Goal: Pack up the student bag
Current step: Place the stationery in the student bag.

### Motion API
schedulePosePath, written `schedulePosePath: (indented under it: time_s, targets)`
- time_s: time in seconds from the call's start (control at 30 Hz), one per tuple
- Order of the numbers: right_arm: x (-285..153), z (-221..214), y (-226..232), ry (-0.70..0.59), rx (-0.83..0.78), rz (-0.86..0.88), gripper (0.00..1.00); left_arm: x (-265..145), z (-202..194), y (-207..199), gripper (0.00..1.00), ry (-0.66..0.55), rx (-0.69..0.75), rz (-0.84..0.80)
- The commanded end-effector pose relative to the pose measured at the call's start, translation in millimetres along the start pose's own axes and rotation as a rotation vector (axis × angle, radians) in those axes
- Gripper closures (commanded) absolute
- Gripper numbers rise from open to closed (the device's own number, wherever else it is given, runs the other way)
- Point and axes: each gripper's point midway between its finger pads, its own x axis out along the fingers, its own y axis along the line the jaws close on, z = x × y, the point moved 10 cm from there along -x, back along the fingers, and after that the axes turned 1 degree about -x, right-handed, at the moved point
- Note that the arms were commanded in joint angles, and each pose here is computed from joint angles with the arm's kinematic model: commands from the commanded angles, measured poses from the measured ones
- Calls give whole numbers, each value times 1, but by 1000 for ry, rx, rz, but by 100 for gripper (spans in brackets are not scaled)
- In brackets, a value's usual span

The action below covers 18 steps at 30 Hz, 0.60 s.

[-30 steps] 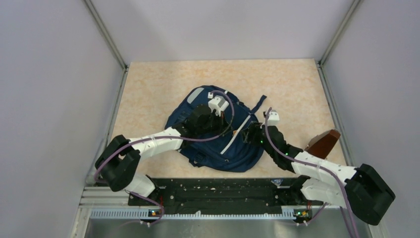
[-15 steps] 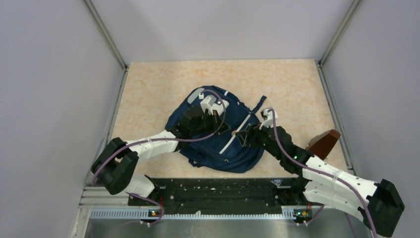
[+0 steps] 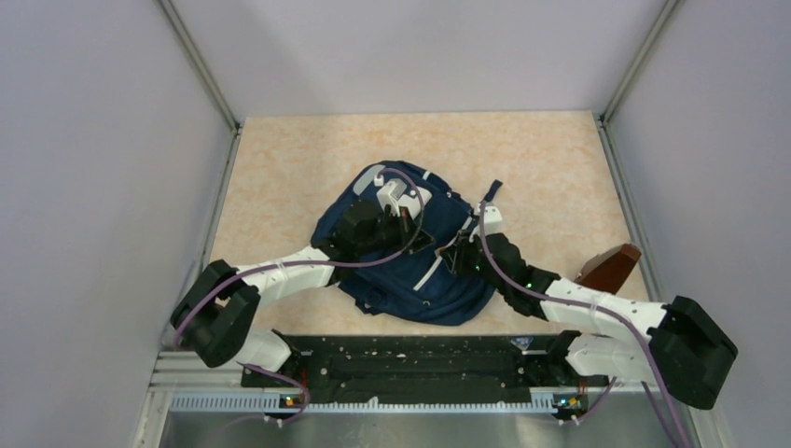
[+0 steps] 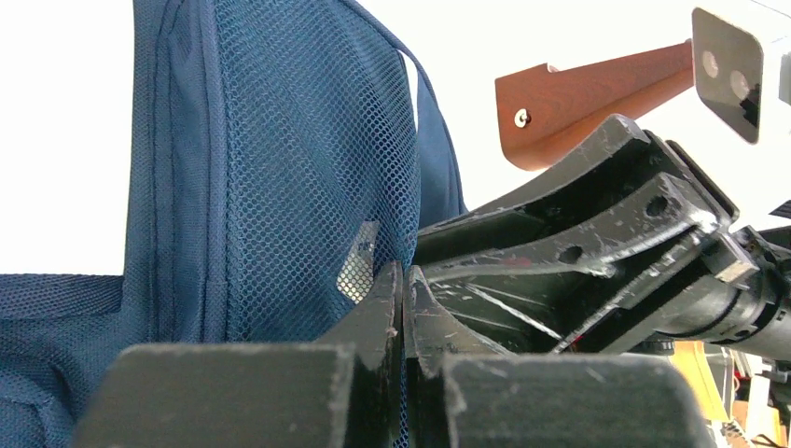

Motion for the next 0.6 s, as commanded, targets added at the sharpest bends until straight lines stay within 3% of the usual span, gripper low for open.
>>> schedulePosePath:
  time_s: [0.0,0.23,0.43,0.57]
  targets:
    - [12,4,5,-69,16,8,79,-8,14,-35,100,-27,82,-246]
    - [26,2,10,-152,50,82,92,-5,6,-29,100,26,85,-254]
    - [15,12,13,-213,79,128,92,1,-3,-14,100,60,70,-165]
    - [-2,17,9,-229,82,95,86,0,-1,-3,100,29,76,-15]
